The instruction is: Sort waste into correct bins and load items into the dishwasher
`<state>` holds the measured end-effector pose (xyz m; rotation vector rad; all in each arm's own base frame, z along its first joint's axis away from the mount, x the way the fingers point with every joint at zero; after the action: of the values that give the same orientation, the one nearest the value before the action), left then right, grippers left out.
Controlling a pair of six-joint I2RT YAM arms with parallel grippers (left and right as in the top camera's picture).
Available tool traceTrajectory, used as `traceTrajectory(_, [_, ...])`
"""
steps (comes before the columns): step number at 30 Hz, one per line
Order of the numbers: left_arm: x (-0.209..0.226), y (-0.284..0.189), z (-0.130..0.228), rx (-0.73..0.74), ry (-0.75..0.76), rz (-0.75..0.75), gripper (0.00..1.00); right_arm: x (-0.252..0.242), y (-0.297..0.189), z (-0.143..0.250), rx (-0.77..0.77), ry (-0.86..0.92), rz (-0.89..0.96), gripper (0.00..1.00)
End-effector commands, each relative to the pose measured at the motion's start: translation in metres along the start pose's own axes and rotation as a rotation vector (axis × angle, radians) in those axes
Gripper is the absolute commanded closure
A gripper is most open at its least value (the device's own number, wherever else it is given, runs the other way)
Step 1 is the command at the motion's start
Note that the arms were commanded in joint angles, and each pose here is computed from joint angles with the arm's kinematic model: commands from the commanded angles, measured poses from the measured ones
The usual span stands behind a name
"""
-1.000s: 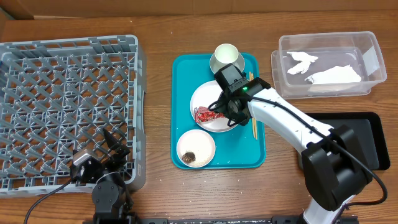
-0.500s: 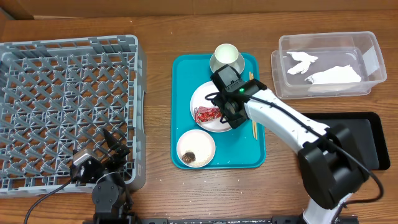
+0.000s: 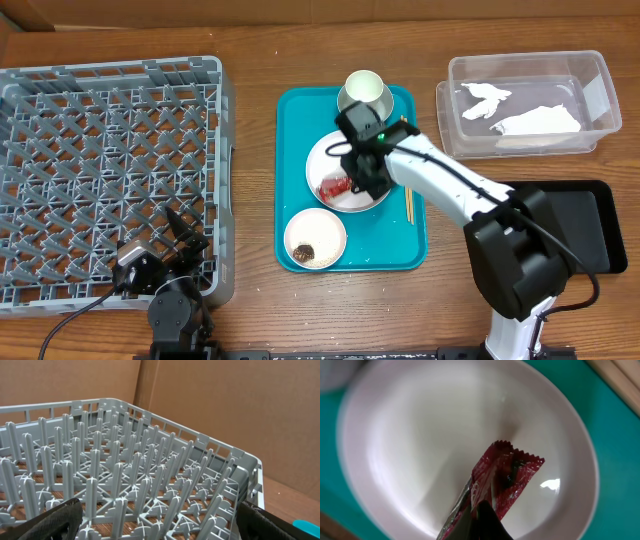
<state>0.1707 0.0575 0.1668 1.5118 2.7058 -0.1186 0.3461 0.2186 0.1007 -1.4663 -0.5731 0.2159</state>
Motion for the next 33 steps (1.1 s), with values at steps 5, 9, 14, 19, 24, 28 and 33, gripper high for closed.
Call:
traceTrajectory(5, [0.001, 0.000, 0.002, 0.003, -0.014, -0.014, 0.00, 0.045, -0.127, -0.068, -0.194, -0.004, -0.242, 0.96])
traceTrajectory(9, [0.001, 0.000, 0.002, 0.003, -0.014, -0.014, 0.00, 0.031, -0.178, -0.129, -0.346, 0.100, -0.267, 0.96])
traceTrajectory(14, [0.001, 0.000, 0.002, 0.003, -0.014, -0.014, 0.00, 0.006, -0.190, -0.203, -0.398, 0.221, -0.255, 0.96])
traceTrajectory(19, [0.001, 0.000, 0.002, 0.003, -0.014, -0.014, 0.00, -0.001, -0.174, -0.260, -0.412, 0.232, -0.259, 0.95])
traceTrajectory(24, [0.001, 0.000, 0.002, 0.003, -0.014, -0.014, 0.00, 0.003, -0.153, -0.296, -0.416, 0.116, -0.283, 0.48])
traceTrajectory(28, [0.001, 0.000, 0.002, 0.003, -0.014, -0.014, 0.00, 0.001, -0.149, -0.297, -0.352, 0.007, -0.291, 0.00])
traceTrajectory(33, [0.001, 0.000, 0.002, 0.003, -0.014, -0.014, 0.00, 0.013, -0.169, -0.270, -0.199, -0.163, -0.432, 0.00])
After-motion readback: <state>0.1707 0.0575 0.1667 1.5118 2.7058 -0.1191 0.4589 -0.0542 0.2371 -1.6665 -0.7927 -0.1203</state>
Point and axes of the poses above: each gripper's point midway between its finger pads, its own y axis out along the fingers, its own x axis along the line the jaws close on, z = x × y, the point moved 6 cm from there along -y, back along the fingers, and after that the axes turned 11 degrees about y, right-handed, at the moved point
